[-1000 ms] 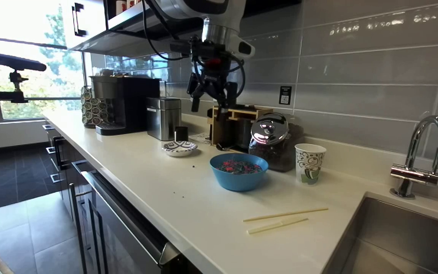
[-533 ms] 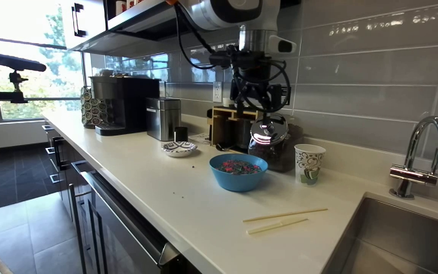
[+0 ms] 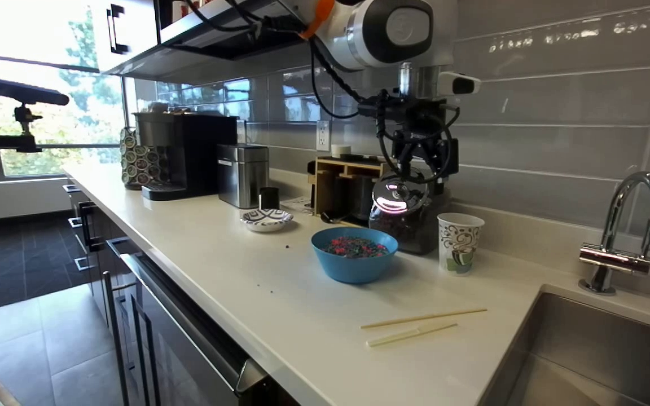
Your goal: Pour the contents of the cup into the bowl
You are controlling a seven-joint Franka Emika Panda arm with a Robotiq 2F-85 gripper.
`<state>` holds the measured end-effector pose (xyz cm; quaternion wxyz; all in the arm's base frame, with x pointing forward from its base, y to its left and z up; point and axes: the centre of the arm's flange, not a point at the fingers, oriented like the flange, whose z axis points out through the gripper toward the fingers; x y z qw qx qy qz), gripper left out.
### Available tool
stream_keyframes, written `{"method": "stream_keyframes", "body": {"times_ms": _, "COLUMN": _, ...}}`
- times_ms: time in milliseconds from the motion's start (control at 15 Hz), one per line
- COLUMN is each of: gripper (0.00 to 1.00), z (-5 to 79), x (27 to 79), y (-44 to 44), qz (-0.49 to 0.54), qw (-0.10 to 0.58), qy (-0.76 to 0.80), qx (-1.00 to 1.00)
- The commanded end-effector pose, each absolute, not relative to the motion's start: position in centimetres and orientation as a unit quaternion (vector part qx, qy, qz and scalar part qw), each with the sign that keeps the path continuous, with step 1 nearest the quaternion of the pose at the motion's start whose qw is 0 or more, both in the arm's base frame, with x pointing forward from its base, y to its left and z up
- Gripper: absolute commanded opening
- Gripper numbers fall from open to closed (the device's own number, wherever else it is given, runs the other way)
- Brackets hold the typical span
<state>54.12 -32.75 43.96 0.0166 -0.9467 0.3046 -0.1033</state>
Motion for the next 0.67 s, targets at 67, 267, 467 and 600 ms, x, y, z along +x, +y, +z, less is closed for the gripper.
{"method": "stream_keyframes", "body": {"times_ms": 67, "gripper": 1.00, "z": 44.3, "x": 60.1, "y": -34.9, "qz": -0.096, "qw": 0.027, "qy": 0.412, "qx": -0.905}}
{"method": "stream_keyframes", "body": {"times_ms": 267, "gripper": 1.00, "z": 44.1, "x": 62.2, "y": -35.5, "qz": -0.082, "qw": 0.027, "qy": 0.475, "qx": -0.876}}
{"method": "stream_keyframes", "body": {"times_ms": 467, "gripper": 1.00, "z": 43.7, "x": 63.0, "y": -36.5, "qz": -0.057, "qw": 0.027, "qy": 0.530, "qx": -0.846}}
{"method": "stream_keyframes", "body": {"times_ms": 600, "gripper": 1.00, "z": 43.6, "x": 63.1, "y": -37.5, "qz": -0.045, "qw": 0.025, "qy": 0.559, "qx": -0.827}}
